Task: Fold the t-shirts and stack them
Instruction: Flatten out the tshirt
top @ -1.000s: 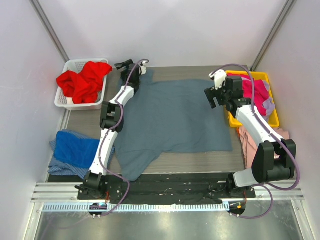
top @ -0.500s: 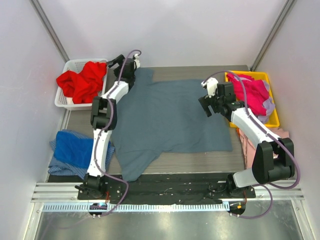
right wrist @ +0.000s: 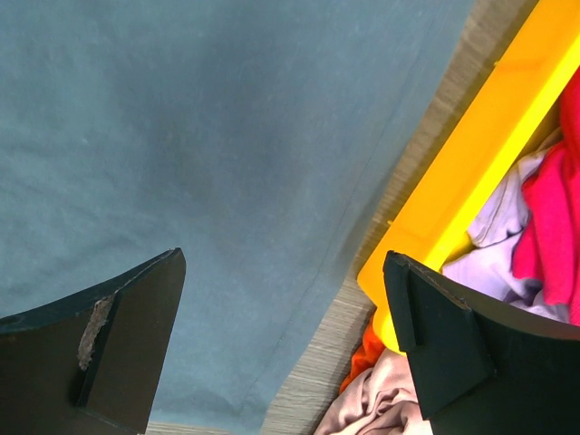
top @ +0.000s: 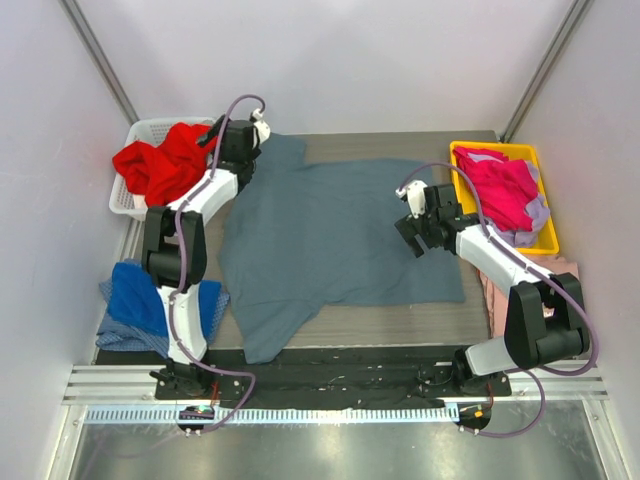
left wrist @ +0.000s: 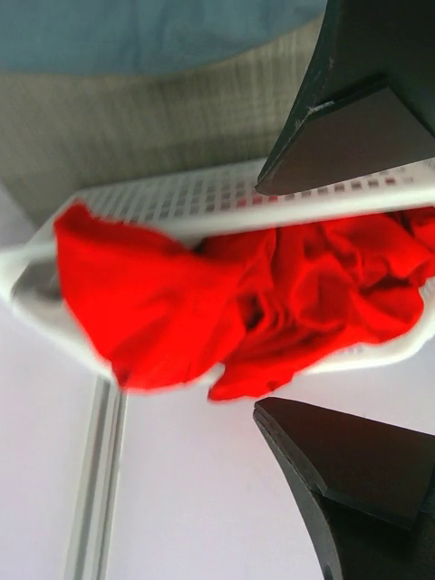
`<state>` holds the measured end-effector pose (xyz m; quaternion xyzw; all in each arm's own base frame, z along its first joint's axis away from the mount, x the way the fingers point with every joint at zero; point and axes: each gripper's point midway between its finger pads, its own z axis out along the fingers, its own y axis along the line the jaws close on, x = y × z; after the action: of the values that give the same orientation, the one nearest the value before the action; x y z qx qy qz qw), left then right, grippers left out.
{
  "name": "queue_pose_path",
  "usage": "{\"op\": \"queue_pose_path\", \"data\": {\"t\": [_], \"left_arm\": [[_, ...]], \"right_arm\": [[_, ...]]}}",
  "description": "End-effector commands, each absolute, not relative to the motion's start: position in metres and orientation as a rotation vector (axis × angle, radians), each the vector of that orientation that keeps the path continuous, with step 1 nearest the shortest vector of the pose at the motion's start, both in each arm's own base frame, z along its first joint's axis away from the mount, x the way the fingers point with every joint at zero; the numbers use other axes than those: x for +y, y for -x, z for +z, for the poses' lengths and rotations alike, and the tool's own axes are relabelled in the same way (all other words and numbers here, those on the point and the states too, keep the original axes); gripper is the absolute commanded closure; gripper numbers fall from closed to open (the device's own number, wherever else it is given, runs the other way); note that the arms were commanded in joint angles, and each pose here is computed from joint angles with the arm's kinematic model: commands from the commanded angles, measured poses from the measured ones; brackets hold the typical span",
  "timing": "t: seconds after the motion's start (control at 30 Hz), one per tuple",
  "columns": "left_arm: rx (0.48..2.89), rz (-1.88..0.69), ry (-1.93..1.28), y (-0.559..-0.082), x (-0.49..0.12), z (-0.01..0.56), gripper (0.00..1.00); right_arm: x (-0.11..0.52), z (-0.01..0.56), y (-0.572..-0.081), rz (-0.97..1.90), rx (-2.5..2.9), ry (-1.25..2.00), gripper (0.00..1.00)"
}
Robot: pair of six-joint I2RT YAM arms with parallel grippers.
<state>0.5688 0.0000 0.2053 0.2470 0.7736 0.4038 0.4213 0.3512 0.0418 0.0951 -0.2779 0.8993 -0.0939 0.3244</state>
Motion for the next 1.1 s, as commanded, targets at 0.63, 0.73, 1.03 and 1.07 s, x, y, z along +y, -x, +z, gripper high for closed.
{"op": "queue_pose_path", "data": {"t": [0.63,0.73,1.03,1.07], "left_arm": [[2.105,0.996,-0.807,-0.585,-0.003,0.075,0.00],[2.110,0.954,-0.802,-0.589,-0.007,0.072,0.00],[2.132,0.768,-0.700,-0.583,-0.025,0.079,0.00],[2.106,0.768,-0.675,-0.586,-0.025,0.088,0.00]], "right_arm": [[0.041,0.079,-0.346,-0.255,2.376,0.752,0.00],[0.040,0.078,-0.346,-0.259,2.377,0.749,0.00],[0.040,0.068,-0.343,-0.250,2.393,0.751,0.00],[0.040,0.068,-0.343,-0.251,2.393,0.752,0.00]]}}
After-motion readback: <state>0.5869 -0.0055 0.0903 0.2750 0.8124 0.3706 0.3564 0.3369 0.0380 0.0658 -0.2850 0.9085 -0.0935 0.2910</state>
